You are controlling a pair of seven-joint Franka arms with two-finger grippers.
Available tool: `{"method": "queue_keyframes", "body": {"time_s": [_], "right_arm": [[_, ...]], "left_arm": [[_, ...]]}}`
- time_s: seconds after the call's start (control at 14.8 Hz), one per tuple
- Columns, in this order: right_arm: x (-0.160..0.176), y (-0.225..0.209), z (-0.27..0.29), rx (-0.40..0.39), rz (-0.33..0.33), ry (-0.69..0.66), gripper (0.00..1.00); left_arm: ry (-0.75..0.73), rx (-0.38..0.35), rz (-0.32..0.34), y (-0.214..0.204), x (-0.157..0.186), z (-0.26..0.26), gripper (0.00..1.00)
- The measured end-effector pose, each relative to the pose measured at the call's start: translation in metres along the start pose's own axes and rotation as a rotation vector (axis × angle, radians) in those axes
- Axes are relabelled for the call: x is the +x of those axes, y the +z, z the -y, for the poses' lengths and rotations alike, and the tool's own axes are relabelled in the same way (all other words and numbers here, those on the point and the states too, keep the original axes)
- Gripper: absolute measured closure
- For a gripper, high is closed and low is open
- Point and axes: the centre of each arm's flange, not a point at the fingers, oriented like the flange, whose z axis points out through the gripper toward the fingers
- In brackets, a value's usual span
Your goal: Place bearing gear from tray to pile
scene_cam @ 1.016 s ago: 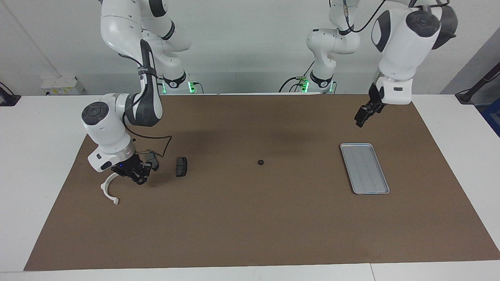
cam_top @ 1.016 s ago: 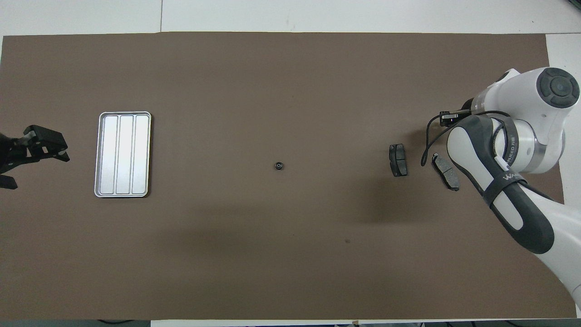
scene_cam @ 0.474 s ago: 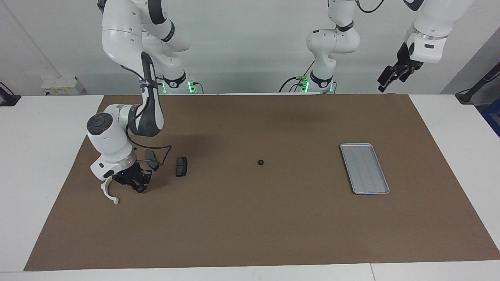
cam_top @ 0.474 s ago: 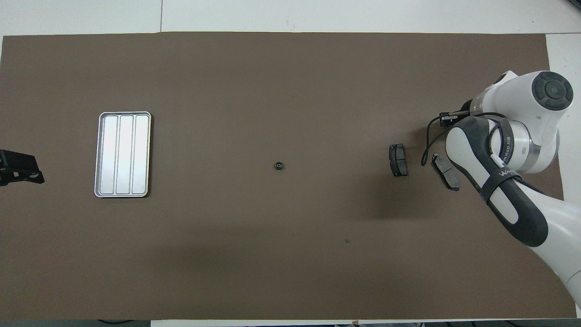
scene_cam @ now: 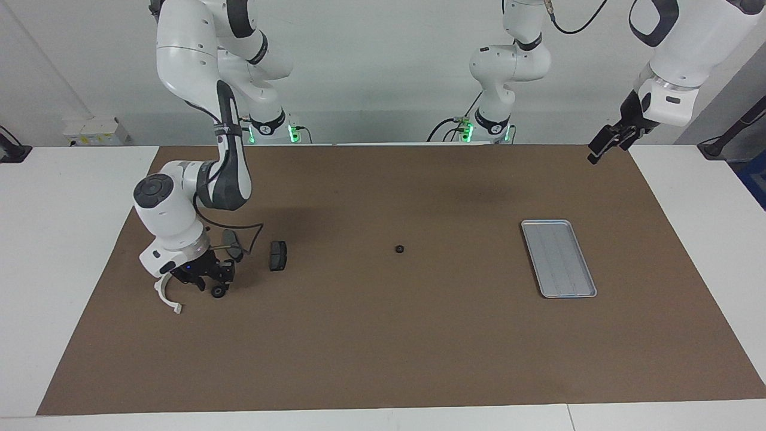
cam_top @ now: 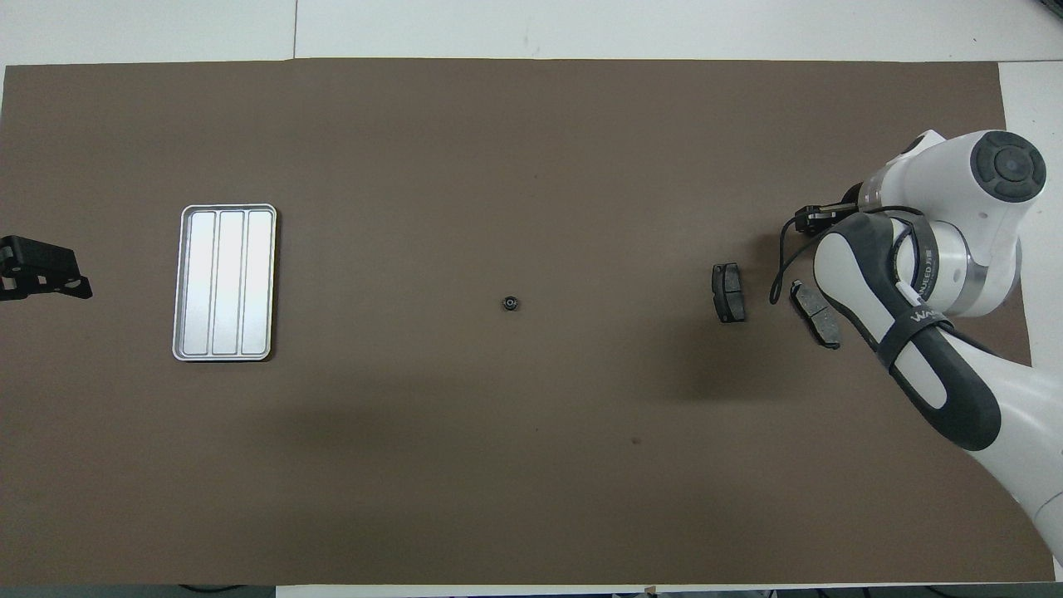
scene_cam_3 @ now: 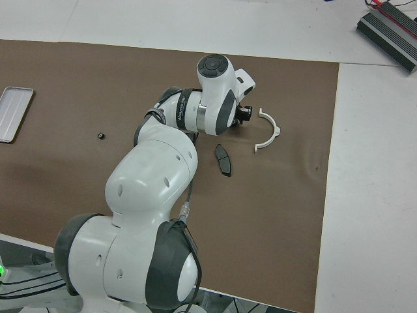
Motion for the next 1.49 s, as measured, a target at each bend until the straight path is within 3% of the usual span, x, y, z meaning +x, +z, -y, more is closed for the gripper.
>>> {"method": "queue_keyframes", "body": {"time_s": [0.14,0.27,0.41,0.61,0.88,1.22,1.49], "right_arm": [[0.001,-0.001,0.003,0.003,0.0,-0.005,0.3],[0.004,-0.009,0.018,0.016,0.017,-0.02,0.3],[0.011,-0.038,0.046,0.026,0.06,-0.01,0.47],[0.026,-0.123,0.111,0.025,0.087,0.003,0.5],[0.031,-0.239,0.195,0.048,0.032,-0.01,0.5],[0.024,-0.259,0.289,0.047,-0.026,-0.051,0.5],[0.0,-0.259,0.38,0.048,-0.05,-0.114,0.5]], "left_arm": [[0.032,-0.014,-0.054,-0.001,0.008,-0.006,0.0],[0.059,-0.012,-0.061,0.01,0.021,-0.017,0.0],[0.069,-0.002,-0.04,0.02,0.029,-0.025,0.0],[0.07,0.001,-0.031,0.019,0.03,-0.022,0.0],[0.072,-0.003,-0.04,0.01,0.026,-0.019,0.0],[0.096,-0.002,-0.043,0.008,0.022,-0.029,0.0],[0.089,-0.034,-0.072,0.005,0.026,-0.029,0.0]]}}
